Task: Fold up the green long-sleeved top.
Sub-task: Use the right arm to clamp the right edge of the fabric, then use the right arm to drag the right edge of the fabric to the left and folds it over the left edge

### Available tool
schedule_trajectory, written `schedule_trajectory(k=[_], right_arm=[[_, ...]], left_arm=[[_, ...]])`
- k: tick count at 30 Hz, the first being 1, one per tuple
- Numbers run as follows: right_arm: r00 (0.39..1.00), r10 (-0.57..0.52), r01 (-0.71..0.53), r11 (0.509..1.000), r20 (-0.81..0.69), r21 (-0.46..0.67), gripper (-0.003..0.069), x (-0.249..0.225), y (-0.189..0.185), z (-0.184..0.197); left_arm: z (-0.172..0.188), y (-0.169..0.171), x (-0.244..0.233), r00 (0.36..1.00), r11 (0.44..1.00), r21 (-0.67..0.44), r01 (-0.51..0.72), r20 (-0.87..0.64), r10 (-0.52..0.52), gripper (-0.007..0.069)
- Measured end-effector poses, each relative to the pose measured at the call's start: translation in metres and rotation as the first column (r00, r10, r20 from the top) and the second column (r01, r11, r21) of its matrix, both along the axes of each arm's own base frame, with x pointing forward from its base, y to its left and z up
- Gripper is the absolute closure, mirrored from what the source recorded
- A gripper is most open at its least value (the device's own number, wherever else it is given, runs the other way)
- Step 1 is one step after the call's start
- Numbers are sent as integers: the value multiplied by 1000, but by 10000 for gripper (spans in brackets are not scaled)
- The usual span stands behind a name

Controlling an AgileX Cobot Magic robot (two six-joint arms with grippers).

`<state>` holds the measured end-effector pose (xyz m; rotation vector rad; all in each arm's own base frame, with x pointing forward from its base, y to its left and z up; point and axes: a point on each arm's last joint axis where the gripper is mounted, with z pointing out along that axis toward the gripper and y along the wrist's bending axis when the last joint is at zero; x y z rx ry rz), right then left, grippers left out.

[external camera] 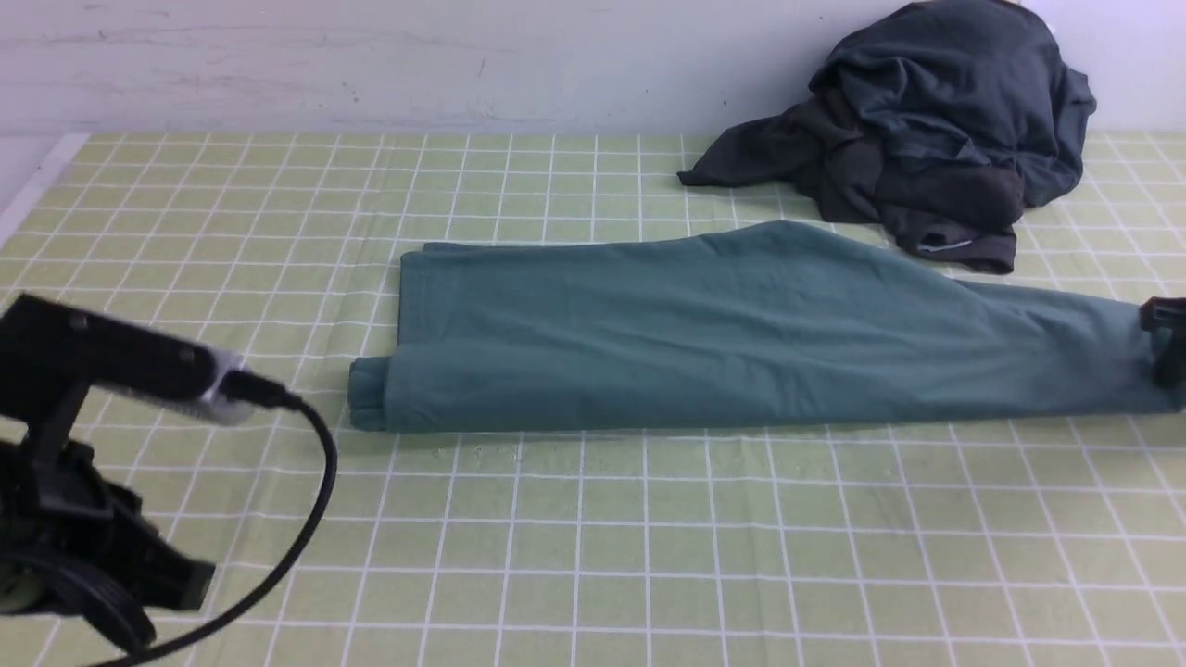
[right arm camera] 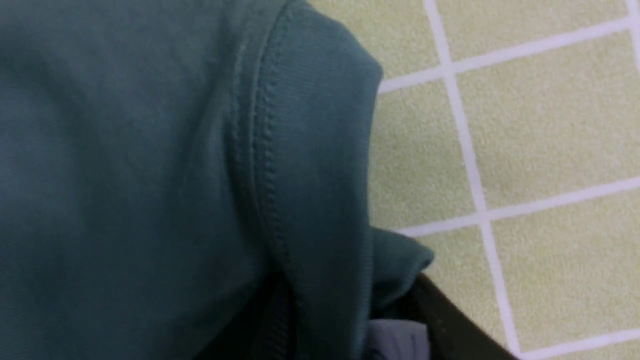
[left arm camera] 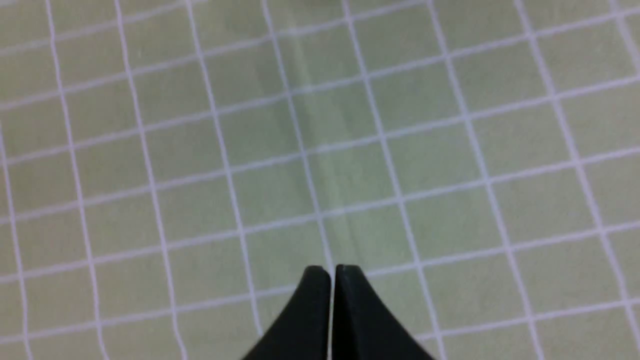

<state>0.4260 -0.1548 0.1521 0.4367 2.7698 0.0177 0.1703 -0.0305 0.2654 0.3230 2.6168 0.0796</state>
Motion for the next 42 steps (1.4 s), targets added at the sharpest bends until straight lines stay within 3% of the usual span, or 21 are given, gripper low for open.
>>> schedule_trajectory(k=[3,7,11,15,19,22,23,27,32,36,39,42], right_arm=[[998,58,-59,998,-9,-34,601,-3,-2,8],[995,97,-94,988,25,-125,629,-12,-7,44],[969,167,-132,972,182,-192,629,-21,10,112],[882,309,-248,946,357,-207,630,-18,71,168],[714,454,-463,877,533,-128,630,-9,190,206],[642,520,-573,814,564,-98,630,-8,252,202],[591,567,-644,760,574,-88,630,-9,299,191],[523,647,-741,667,555,-79,630,-4,378,146],[468,696,-804,591,544,-65,589,8,453,90],[426,725,-837,543,540,-70,473,12,479,81],[385,753,-854,510,534,-104,330,13,485,96],[389,762,-854,509,518,-107,300,11,482,105]], left_arm=[[-17,7,-13,993,997,39,-67,-99,71,629],[-22,11,-24,990,993,31,-116,-78,118,629],[-7,10,-27,986,990,-62,-127,100,133,629],[6,10,-29,965,986,-122,-114,222,139,629],[8,10,-31,961,985,-132,-114,237,143,629],[8,10,-31,961,983,-144,-116,232,148,629],[8,9,-32,962,981,-152,-118,229,151,629],[8,9,-32,962,980,-160,-120,225,154,629],[8,9,-32,962,980,-162,-119,224,154,629],[7,9,-32,963,980,-160,-119,222,153,629],[11,10,-38,959,979,-168,-117,238,155,629],[20,13,-51,932,981,-179,-71,338,129,629]])
